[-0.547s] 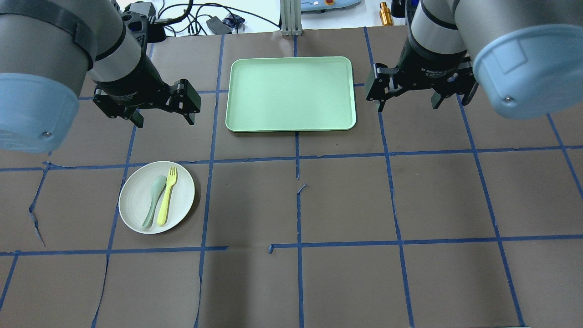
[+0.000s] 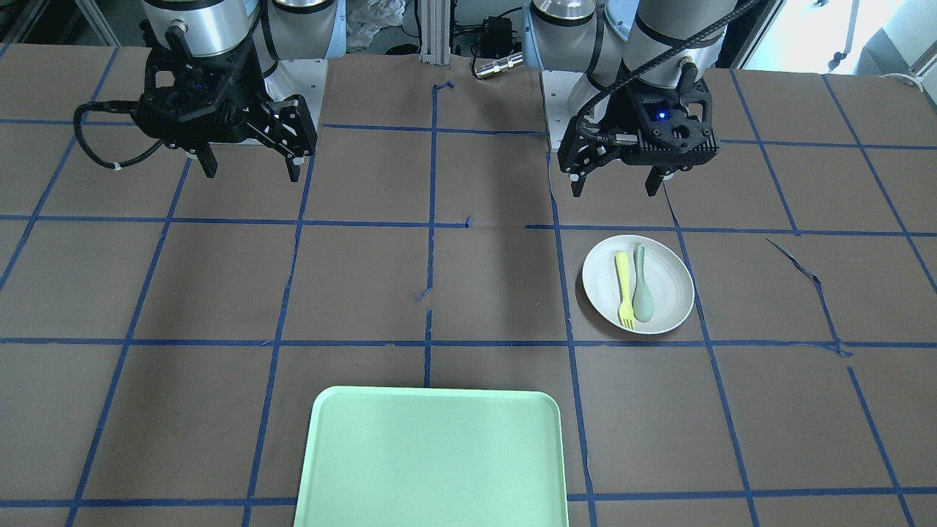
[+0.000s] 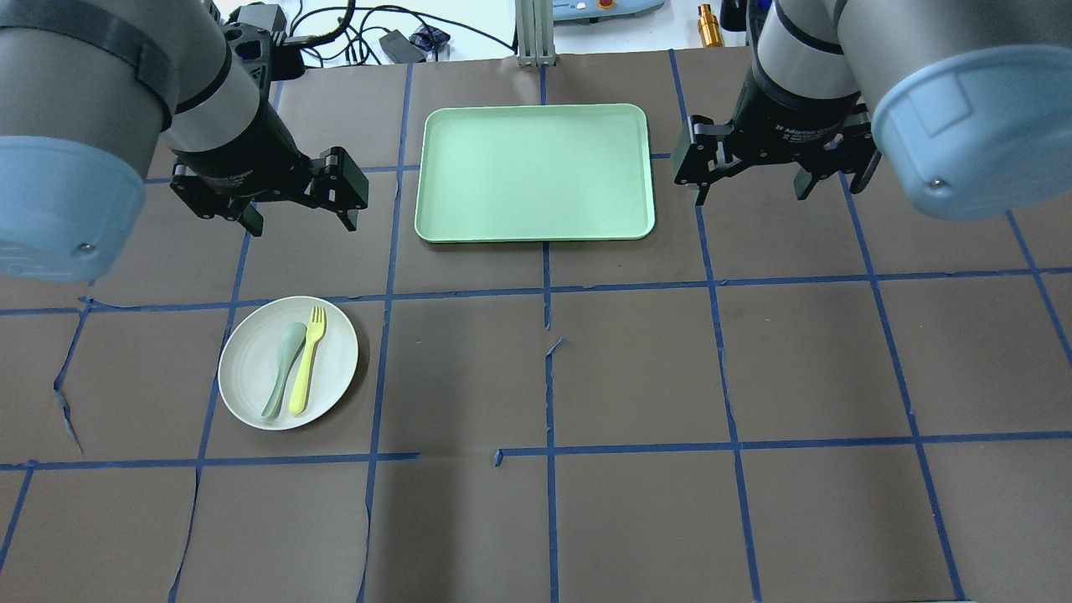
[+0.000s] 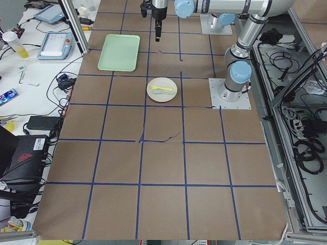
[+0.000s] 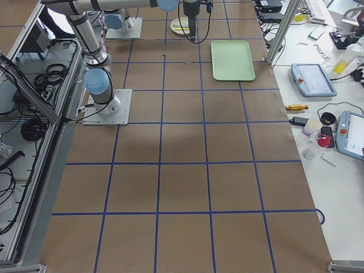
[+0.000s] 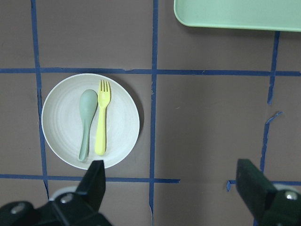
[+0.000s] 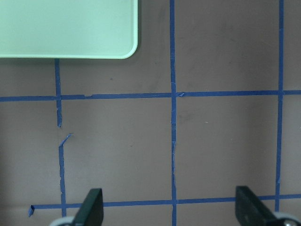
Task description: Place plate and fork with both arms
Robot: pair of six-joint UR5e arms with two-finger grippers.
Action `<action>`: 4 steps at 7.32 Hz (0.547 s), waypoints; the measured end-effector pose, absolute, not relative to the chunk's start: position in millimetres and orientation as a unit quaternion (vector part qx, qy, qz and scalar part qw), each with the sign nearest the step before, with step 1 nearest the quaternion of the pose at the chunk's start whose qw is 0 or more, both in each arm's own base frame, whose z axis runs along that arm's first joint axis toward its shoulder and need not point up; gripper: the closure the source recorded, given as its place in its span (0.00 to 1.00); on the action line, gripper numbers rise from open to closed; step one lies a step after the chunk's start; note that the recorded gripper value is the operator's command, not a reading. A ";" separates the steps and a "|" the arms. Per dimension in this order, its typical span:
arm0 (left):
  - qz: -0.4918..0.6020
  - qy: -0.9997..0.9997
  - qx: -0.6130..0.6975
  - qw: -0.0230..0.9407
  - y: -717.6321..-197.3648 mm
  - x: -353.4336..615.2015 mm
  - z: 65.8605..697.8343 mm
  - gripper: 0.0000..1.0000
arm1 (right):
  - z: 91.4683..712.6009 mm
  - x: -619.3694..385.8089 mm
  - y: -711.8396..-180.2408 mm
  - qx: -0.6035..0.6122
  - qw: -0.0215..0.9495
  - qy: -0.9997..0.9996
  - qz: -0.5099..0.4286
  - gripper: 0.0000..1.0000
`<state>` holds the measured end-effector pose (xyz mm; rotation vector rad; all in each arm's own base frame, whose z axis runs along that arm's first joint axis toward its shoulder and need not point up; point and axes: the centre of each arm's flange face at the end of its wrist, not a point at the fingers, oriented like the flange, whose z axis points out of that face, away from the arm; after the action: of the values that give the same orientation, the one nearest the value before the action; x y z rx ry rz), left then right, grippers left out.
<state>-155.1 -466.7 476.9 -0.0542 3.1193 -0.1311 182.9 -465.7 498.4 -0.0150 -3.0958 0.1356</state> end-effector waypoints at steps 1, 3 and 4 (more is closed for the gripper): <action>-0.042 0.999 -0.017 0.010 -466.7 -155.2 476.8 0.00 | 498.2 182.7 -465.4 -0.005 0.022 -0.999 0.044 0.00; -0.042 0.999 -0.017 0.010 -467.3 -155.2 476.3 0.00 | 496.6 182.7 -465.0 -0.005 0.023 -0.999 0.042 0.00; -0.041 0.999 -0.017 0.010 -467.5 -155.2 476.2 0.00 | 496.4 182.8 -465.1 -0.005 0.022 -0.999 0.041 0.00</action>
<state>-155.2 -467.5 476.2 -0.0537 3.1180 -0.1289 182.8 -465.1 496.4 -0.0150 -3.0947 0.1279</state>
